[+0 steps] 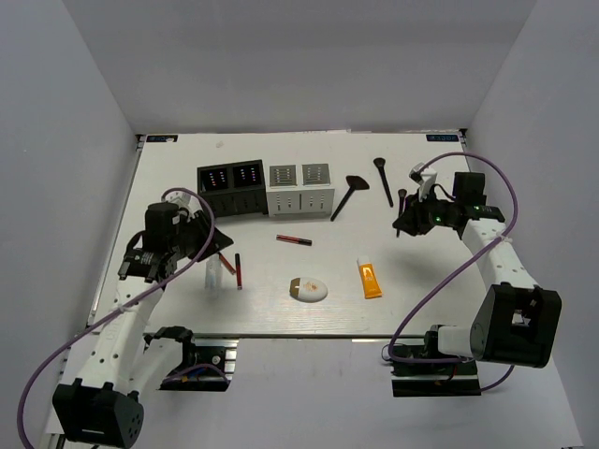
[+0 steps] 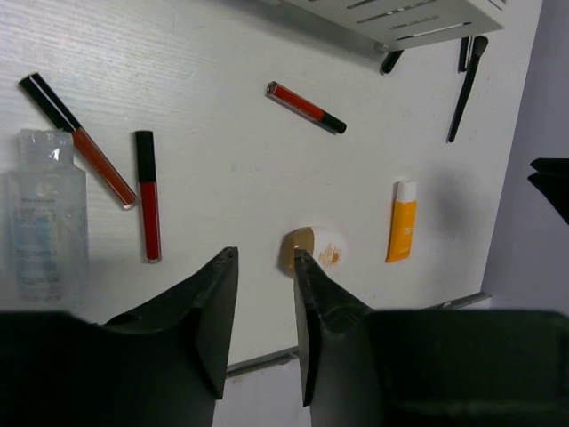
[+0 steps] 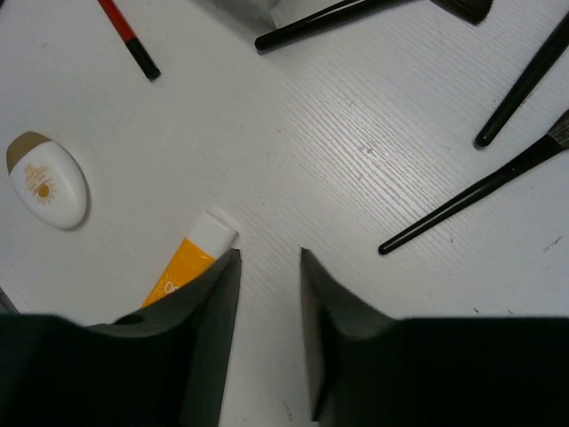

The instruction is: Organize the makeup

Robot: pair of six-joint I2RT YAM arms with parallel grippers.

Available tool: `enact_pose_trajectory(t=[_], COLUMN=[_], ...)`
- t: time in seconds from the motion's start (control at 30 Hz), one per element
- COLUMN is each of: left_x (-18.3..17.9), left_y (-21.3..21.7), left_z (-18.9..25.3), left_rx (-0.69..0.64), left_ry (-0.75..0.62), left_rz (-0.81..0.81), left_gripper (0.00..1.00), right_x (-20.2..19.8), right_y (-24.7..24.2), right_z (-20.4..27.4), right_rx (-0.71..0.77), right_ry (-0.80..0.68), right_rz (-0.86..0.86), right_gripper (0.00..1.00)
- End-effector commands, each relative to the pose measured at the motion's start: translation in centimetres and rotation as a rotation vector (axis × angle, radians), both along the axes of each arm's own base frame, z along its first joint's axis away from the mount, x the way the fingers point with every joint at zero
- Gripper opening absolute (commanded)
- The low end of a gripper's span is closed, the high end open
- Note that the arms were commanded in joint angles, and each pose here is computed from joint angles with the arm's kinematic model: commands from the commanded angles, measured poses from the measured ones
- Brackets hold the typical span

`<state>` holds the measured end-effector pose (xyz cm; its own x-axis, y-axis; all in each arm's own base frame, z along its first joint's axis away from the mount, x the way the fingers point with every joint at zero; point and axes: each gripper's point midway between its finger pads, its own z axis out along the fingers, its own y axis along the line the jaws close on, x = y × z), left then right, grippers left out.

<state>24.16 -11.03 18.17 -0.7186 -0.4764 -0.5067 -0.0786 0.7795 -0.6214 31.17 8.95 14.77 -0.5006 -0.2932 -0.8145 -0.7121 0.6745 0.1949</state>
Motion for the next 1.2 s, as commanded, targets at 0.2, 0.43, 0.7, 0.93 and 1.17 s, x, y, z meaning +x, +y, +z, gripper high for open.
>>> enact_pose_trajectory(t=[0.2,0.43,0.7,0.93,1.17], left_x=[-0.7,-1.3,-0.1,1.1,2.4], left_y=[1.3,1.6,1.4,2.0,1.2], left_z=[-2.9,-6.1,-8.1,-9.4,-10.5], left_rx=[0.085,0.215,0.359,0.459,0.484], left_ry=[0.212,0.384,0.426,0.413,0.397], left_rz=[0.104,0.159,0.221,0.289,0.297], left_gripper=[0.57,0.4,0.39,0.39,0.38], right_x=[-1.4,-1.3,-0.9,-0.8,-0.8], right_y=[0.6,0.5,0.4,0.2,0.1], right_z=[-0.8,-1.4,-1.5,-1.8,-2.1], right_rx=[0.01,0.013,0.008,0.004,-0.003], right_ry=[-0.002,-0.001,-0.007,-0.007,-0.001], right_rz=[0.018,-0.004,-0.015,-0.024,-0.031], right_gripper=[0.66,0.67,0.67,0.68,0.68])
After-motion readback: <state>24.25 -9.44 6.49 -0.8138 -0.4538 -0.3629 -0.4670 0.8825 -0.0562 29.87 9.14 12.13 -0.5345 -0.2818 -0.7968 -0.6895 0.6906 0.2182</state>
